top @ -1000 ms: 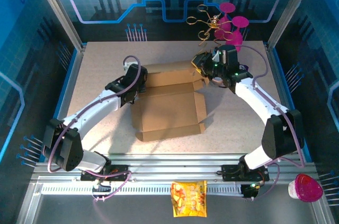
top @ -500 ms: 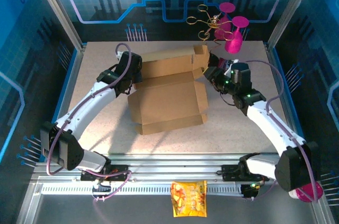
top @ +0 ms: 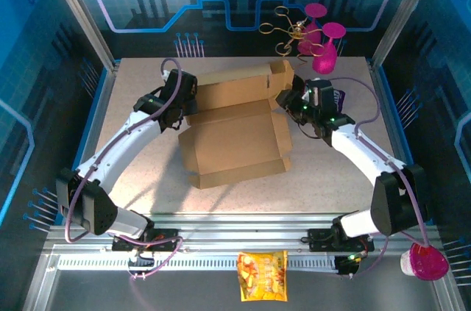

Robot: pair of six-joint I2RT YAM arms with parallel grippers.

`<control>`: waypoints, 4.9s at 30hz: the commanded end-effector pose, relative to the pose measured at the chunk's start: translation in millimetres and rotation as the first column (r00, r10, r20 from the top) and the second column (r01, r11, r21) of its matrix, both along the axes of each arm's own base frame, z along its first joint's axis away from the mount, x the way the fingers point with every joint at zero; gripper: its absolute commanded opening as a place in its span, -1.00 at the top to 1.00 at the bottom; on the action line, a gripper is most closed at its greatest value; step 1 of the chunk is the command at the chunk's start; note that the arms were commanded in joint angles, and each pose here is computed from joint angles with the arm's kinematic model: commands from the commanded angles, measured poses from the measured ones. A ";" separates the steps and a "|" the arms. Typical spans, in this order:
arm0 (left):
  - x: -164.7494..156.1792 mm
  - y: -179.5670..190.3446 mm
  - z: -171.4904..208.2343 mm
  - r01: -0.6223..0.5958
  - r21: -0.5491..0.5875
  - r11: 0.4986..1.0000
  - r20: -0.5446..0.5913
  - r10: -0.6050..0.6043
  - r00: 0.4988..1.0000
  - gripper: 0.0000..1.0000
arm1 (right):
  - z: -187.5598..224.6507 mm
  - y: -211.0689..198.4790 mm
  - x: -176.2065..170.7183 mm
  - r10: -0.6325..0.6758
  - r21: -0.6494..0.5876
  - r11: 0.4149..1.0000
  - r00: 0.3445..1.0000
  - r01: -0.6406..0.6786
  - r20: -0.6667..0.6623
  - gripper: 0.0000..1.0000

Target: Fold the paper box

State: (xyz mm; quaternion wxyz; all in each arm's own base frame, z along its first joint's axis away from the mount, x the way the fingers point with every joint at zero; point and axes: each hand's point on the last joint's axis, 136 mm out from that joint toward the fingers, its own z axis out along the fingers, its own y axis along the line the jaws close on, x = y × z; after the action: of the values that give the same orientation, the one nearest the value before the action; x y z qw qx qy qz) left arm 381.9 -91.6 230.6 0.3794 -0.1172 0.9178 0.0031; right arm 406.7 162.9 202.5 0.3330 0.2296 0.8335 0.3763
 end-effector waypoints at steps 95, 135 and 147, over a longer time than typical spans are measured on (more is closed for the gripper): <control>14.7 -6.9 36.2 0.298 -0.284 0.911 0.030 -0.302 0.953 1.00 | 146.5 26.7 -33.2 0.700 -0.484 0.714 0.546 -0.506 0.460 -0.18; 6.1 -9.2 39.4 0.261 -0.297 0.918 0.025 -0.266 0.964 1.00 | 135.0 44.0 25.1 0.508 -0.946 0.325 0.843 0.000 0.175 0.71; 0.9 -4.0 19.4 0.044 -0.268 0.962 -0.095 -0.071 0.993 1.00 | 136.3 25.3 27.4 0.208 -0.988 0.098 0.968 0.121 0.139 1.00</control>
State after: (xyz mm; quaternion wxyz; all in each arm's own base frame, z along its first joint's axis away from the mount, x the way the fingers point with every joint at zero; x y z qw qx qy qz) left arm 385.3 -96.5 243.2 0.3166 -0.1115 0.9323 -0.1349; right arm 433.2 226.1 341.2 0.5132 -0.1926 0.8260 -0.1312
